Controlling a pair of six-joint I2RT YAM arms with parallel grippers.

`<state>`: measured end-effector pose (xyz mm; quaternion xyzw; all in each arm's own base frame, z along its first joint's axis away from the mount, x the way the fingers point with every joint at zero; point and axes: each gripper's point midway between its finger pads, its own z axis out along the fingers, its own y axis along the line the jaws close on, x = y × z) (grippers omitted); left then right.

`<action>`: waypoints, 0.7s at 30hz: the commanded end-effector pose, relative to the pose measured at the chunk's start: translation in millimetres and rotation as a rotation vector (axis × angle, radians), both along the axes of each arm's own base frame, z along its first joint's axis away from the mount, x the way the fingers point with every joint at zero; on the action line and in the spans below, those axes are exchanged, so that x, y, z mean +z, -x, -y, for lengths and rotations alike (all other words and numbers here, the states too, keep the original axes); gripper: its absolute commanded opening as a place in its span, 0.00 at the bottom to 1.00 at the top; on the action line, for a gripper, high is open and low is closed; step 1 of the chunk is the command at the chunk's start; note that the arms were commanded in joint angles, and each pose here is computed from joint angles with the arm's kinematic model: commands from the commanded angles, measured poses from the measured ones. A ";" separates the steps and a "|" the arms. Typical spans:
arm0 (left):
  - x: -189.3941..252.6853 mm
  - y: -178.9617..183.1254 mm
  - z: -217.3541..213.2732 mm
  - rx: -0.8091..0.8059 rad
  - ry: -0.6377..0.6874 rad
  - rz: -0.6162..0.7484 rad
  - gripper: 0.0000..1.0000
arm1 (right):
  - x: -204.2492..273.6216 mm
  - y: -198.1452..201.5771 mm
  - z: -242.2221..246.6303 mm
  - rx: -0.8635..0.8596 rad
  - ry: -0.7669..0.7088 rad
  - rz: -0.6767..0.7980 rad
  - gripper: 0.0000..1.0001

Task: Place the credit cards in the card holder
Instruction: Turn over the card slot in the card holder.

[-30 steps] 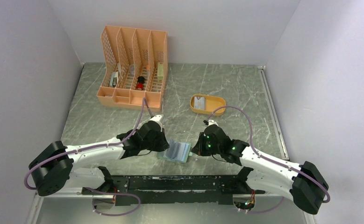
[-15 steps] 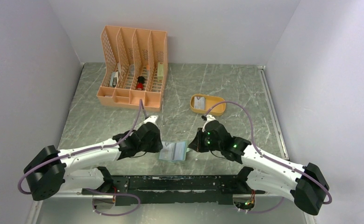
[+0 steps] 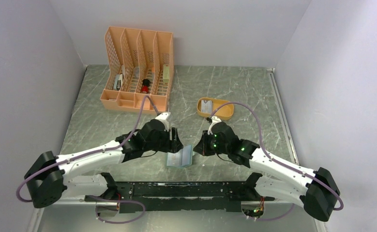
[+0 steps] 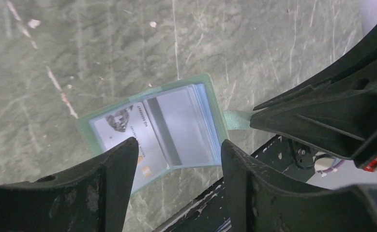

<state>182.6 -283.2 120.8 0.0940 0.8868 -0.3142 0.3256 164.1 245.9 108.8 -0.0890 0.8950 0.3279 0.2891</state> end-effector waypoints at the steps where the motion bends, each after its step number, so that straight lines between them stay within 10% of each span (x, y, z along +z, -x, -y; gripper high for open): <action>1: -2.7 9.1 31.2 -0.137 0.067 -0.032 0.69 | 10.9 -3.3 -6.7 0.025 -0.025 0.032 0.00; 21: -52.4 10.9 47.4 -0.185 -0.034 -0.100 0.71 | 13.3 -1.1 -10.3 0.044 -0.043 0.030 0.00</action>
